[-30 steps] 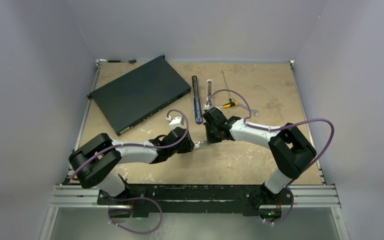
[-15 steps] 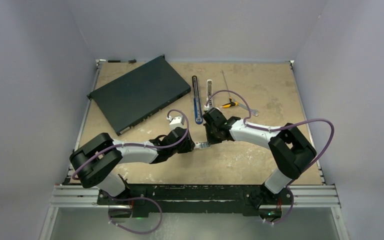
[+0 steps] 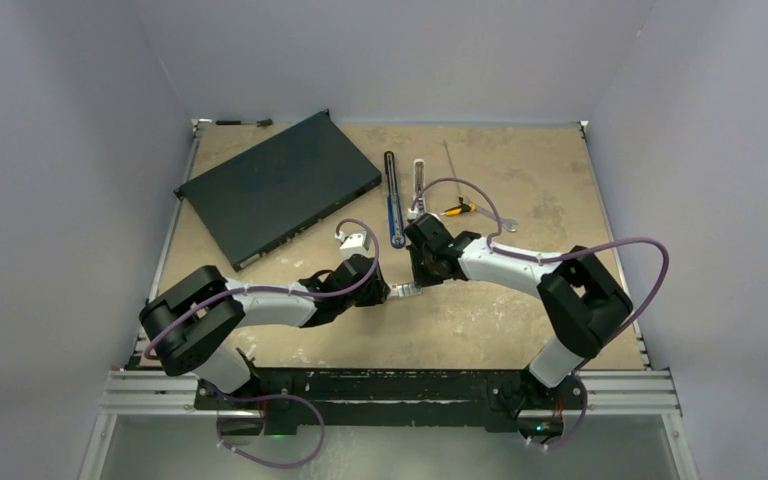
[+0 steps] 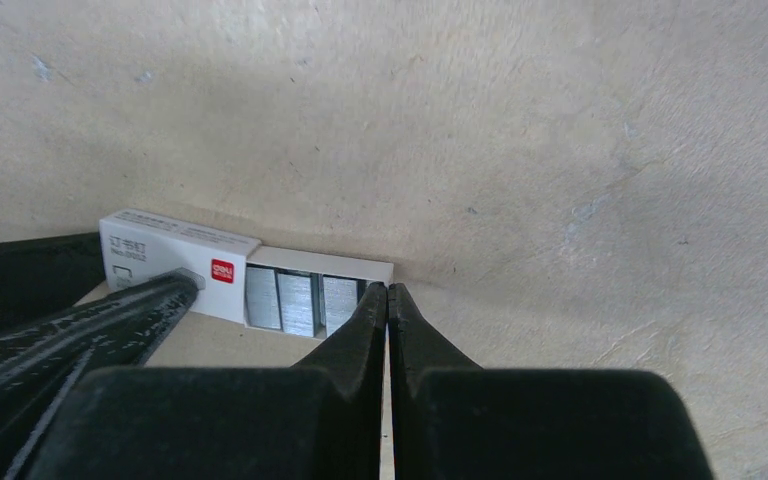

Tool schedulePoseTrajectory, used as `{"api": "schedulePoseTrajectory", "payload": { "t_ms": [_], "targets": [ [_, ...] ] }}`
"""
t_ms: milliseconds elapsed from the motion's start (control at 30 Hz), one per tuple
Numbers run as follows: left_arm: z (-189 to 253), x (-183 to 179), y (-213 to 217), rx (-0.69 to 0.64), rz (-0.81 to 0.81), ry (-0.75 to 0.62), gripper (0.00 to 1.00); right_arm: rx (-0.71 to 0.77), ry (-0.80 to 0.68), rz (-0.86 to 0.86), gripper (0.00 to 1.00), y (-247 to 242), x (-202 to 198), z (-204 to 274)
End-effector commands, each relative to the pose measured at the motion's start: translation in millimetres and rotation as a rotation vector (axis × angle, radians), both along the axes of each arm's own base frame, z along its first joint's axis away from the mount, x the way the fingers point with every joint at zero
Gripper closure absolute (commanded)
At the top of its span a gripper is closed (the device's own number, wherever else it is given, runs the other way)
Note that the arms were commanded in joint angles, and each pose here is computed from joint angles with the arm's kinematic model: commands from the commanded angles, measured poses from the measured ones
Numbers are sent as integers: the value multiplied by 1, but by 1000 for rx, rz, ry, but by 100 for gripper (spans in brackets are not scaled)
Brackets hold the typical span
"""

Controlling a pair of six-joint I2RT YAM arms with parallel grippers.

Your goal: Unload the staples from the stapler

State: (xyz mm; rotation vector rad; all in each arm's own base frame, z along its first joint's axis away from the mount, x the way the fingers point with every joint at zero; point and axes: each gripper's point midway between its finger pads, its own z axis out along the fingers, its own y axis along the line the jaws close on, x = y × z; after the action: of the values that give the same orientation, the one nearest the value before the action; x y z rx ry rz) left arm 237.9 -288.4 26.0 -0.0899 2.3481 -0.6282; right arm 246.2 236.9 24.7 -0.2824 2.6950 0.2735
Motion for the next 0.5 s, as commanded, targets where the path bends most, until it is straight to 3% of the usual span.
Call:
{"api": "schedulePoseTrajectory", "payload": {
  "t_ms": [0, 467],
  "targets": [
    [-3, 1, -1, 16, -20, -6, 66, 22, -68, -24, 100, 12, 20, 23],
    [-3, 0, -3, 9, -24, 0, 67, 68, -63, -49, 100, 23, 15, 23]
  ]
}}
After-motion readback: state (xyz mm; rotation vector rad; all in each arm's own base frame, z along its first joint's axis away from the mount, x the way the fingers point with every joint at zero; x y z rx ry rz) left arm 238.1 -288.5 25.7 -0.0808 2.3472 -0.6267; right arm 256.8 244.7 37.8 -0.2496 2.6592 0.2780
